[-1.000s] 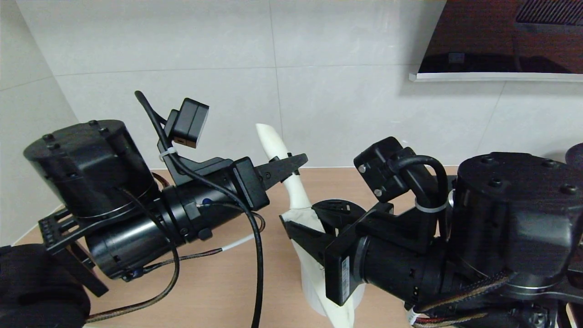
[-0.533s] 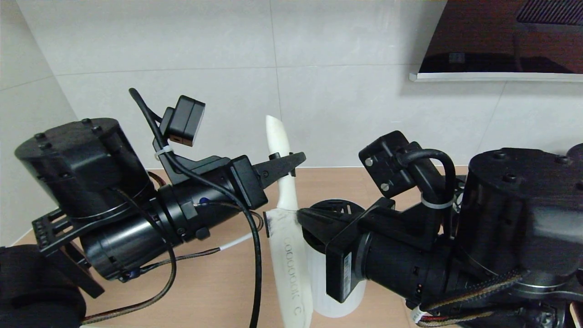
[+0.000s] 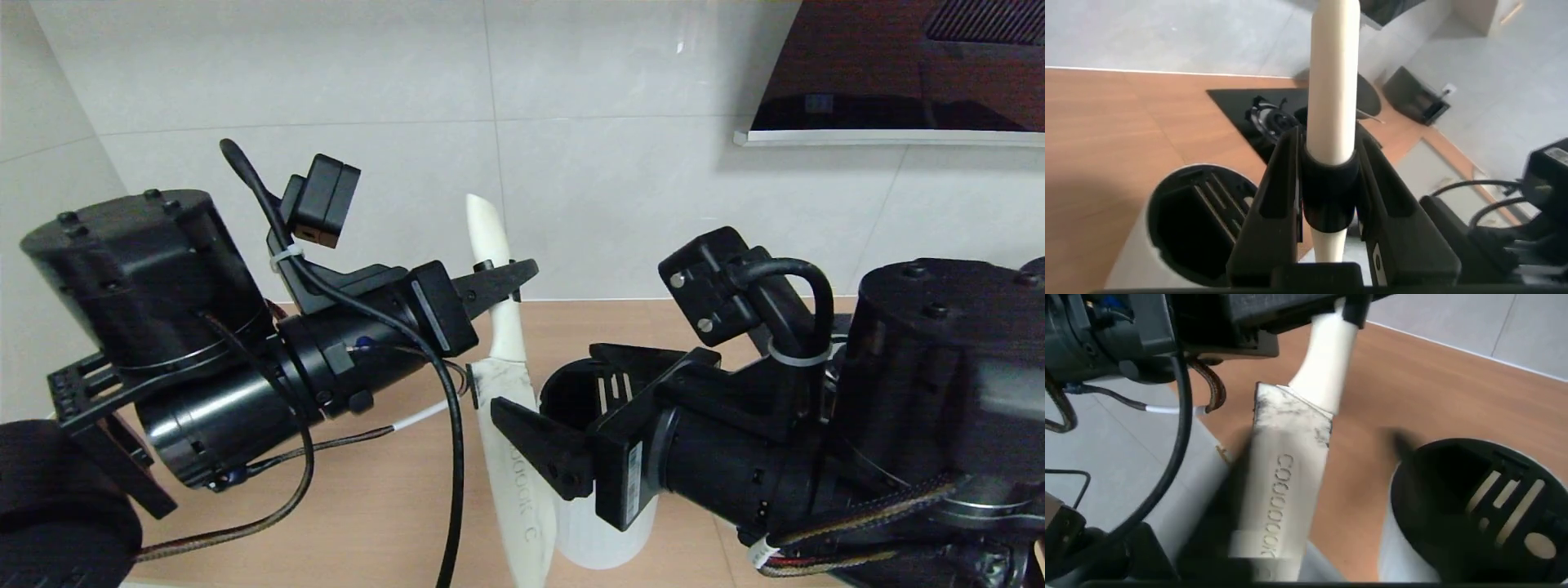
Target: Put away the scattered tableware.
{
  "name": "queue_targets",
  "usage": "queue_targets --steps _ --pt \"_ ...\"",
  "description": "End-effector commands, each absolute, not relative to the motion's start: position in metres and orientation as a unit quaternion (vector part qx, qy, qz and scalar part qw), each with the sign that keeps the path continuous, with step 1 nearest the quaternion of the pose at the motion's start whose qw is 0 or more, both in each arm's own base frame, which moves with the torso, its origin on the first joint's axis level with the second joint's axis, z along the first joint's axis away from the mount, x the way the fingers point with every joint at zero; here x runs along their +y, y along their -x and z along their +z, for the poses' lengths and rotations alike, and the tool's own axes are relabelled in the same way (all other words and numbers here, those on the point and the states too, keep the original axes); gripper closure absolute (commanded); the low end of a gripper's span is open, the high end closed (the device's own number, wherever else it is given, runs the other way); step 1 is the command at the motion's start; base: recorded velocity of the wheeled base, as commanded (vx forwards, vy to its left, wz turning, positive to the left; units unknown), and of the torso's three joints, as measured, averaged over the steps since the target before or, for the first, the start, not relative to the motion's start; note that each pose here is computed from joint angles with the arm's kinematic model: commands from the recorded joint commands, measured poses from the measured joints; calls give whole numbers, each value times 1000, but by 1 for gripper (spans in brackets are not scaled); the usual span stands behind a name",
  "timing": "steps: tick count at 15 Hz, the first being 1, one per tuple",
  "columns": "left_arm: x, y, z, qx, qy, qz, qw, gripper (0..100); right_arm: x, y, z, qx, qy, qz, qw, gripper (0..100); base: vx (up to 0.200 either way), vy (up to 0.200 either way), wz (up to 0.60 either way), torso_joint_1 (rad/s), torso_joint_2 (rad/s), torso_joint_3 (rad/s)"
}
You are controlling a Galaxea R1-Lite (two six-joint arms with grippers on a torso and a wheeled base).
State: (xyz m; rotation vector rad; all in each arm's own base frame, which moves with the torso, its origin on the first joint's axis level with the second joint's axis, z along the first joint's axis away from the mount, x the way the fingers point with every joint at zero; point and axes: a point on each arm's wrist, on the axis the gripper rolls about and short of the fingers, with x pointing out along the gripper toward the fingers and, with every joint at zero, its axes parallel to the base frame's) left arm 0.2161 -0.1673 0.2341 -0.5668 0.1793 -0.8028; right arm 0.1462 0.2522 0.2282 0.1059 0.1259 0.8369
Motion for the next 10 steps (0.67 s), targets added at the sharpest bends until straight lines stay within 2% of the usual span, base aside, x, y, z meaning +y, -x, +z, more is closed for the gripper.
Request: queue_targets --steps 1,2,3,6,8,10 --pt "-166 -220 262 54 256 -319 911 100 223 -153 244 36 -68 373 925 0 0 0 0 0 0 0" --pt "-168 -225 273 44 248 -278 927 100 204 -157 252 22 -77 353 932 0 0 0 0 0 0 0" --pt "-168 -227 285 40 241 -260 934 100 187 -160 261 5 -86 330 940 0 0 0 0 0 0 0" --pt "-171 -225 315 34 220 -251 942 100 139 -167 268 -21 -95 256 962 0 0 0 0 0 0 0" --pt "-177 -224 320 30 212 -249 945 100 131 -166 267 -23 -95 241 965 0 0 0 0 0 0 0" --pt "-192 -219 315 23 160 -230 960 100 126 -169 258 -11 -89 226 970 0 0 0 0 0 0 0"
